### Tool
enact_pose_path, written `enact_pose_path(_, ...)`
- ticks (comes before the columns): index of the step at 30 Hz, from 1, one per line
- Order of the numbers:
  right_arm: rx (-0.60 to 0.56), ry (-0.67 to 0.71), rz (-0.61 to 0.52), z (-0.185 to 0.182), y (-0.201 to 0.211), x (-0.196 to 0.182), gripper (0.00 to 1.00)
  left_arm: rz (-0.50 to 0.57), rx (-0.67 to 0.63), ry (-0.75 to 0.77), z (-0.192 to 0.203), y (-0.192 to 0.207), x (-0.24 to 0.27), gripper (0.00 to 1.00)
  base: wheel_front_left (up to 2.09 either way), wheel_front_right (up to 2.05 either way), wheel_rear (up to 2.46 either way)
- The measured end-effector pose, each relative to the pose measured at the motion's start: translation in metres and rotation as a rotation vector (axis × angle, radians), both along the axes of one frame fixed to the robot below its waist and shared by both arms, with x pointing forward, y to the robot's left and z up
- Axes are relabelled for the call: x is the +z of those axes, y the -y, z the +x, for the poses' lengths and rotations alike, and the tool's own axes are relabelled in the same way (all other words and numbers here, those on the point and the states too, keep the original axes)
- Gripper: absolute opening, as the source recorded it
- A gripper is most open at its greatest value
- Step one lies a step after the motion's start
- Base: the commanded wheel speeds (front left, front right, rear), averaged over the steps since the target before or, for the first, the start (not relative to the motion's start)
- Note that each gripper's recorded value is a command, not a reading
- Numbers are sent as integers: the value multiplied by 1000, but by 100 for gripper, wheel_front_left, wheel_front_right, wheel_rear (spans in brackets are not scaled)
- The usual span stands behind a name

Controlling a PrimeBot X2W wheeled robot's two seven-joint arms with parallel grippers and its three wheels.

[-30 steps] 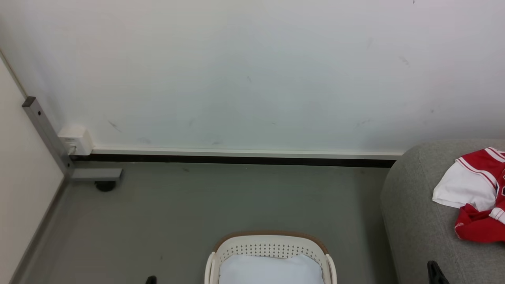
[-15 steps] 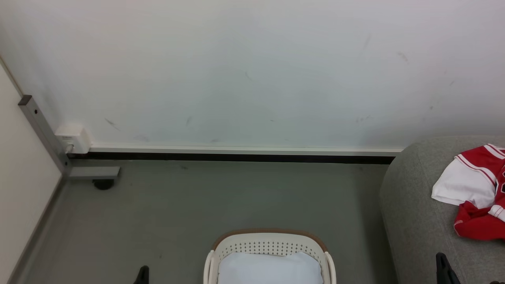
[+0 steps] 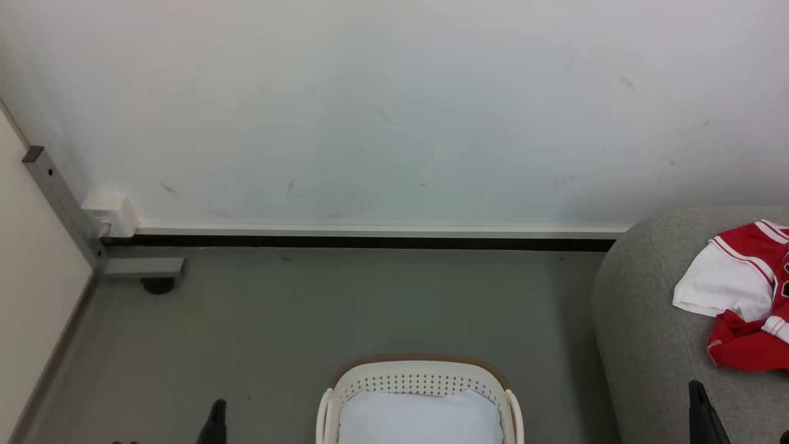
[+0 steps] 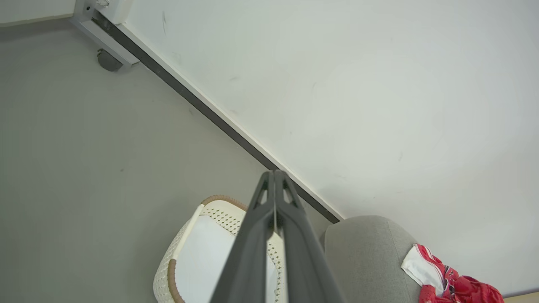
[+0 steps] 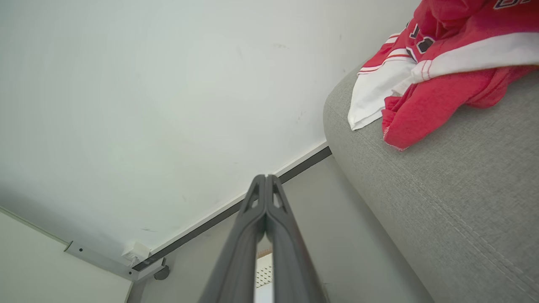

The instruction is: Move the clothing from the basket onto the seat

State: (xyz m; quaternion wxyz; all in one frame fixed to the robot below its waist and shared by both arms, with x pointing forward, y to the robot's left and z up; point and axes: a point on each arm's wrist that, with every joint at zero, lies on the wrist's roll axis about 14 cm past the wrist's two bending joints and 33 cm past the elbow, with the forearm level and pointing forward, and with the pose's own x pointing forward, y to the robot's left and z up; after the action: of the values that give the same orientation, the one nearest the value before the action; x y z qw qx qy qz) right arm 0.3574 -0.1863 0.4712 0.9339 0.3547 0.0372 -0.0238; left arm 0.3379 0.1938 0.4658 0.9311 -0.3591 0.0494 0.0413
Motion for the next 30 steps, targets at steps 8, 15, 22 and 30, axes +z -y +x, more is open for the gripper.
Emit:
enact_pose_path(8, -15, 0, 105, 3, 2, 2, 0, -99, 14, 5, 6, -2, 4, 0, 0, 0, 0)
enact_pose_path(15, -21, 6, 192, 7, 3, 6, 0, -186, 22, 11, 11, -3, 7, 0, 0, 0, 0)
enact_pose_path(22, -28, 6, 270, 9, 5, 7, 0, -268, 27, 17, 15, -4, 9, 0, 0, 0, 0)
enact_pose_path(30, -32, 14, 361, 13, 6, 11, 0, -353, 32, 28, 20, -5, 13, 0, 0, 0, 0)
